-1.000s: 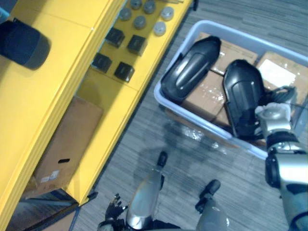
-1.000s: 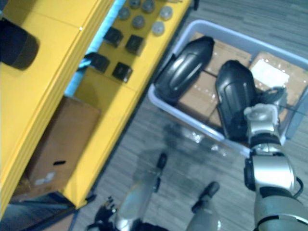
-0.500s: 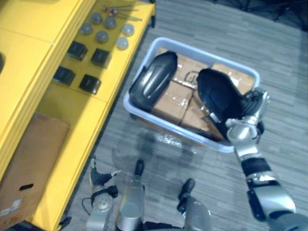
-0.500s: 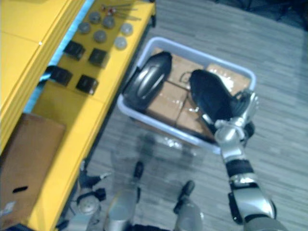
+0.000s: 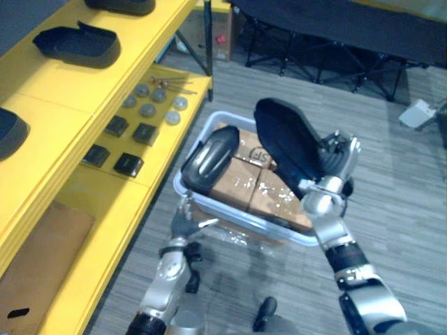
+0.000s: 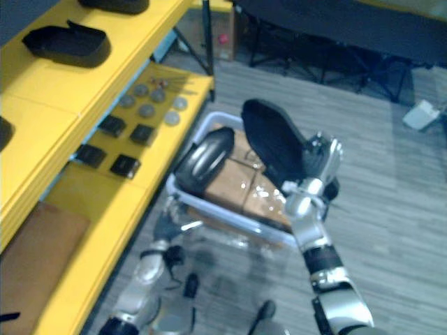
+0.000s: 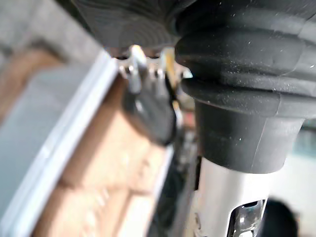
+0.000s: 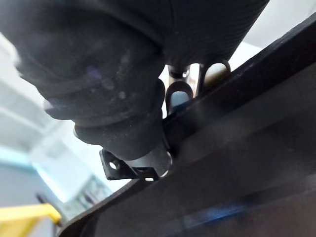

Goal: Walk over and take plastic housings, then place them on the shelf

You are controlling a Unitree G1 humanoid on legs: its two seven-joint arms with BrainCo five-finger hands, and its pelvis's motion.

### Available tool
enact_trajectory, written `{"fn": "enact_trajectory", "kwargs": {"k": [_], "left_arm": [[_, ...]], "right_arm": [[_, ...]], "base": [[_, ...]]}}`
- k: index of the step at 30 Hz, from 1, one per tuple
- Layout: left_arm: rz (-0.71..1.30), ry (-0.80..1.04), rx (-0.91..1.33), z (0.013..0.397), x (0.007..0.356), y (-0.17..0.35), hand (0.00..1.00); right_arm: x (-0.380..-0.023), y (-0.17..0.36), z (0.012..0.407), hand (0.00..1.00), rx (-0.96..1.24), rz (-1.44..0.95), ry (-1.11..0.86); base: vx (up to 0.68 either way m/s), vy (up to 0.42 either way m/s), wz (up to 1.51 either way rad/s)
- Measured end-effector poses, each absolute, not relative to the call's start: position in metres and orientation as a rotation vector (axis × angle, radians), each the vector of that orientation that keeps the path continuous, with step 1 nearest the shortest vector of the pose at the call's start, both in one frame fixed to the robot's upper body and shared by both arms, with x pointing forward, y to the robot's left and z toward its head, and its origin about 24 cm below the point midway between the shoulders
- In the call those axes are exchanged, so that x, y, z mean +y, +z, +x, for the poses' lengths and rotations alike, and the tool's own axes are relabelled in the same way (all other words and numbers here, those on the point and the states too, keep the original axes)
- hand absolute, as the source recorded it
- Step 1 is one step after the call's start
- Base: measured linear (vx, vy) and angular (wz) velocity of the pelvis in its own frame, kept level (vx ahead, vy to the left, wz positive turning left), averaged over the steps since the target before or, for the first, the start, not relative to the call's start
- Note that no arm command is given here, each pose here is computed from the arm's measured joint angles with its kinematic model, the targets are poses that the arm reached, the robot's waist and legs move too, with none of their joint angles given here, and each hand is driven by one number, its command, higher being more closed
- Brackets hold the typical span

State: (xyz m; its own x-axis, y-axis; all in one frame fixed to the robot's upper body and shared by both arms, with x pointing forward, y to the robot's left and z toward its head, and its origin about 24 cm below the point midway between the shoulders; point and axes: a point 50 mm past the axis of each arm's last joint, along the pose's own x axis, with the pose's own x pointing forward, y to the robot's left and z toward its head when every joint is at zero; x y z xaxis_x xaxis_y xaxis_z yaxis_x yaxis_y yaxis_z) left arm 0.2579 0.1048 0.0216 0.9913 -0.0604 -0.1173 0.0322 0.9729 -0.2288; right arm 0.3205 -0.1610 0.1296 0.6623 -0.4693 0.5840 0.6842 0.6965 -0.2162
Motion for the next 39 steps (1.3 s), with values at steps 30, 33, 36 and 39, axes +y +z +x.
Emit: {"fn": "enact_trajectory", "kwargs": {"k": [30,33,36,39], "left_arm": [[-0.698,-0.119,0.14,0.283,0.056,0.044,1.0],[-0.794,-0.064,0.139,0.286,0.056,0.044,1.0],[-0.915,-0.013,0.109,0.288,0.063,0.046,1.0],[-1.045,0.026,0.078,0.29,0.07,0.047,1.0]], "right_arm": [[-0.063,0.115,0.274,1.0,-0.613,-0.162,-0.247],[-0.059,0.11,0.275,1.0,-0.574,-0.126,-0.244],[-0.058,0.109,0.274,1.0,-0.556,-0.083,-0.24],[-0.056,0.109,0.273,1.0,-0.541,-0.047,-0.234]], "base": [[-0.01,-0.004,-0.1],[0.0,0.0,0.0],[0.0,0.0,0.0],[-0.01,-0.002,0.02]]}}
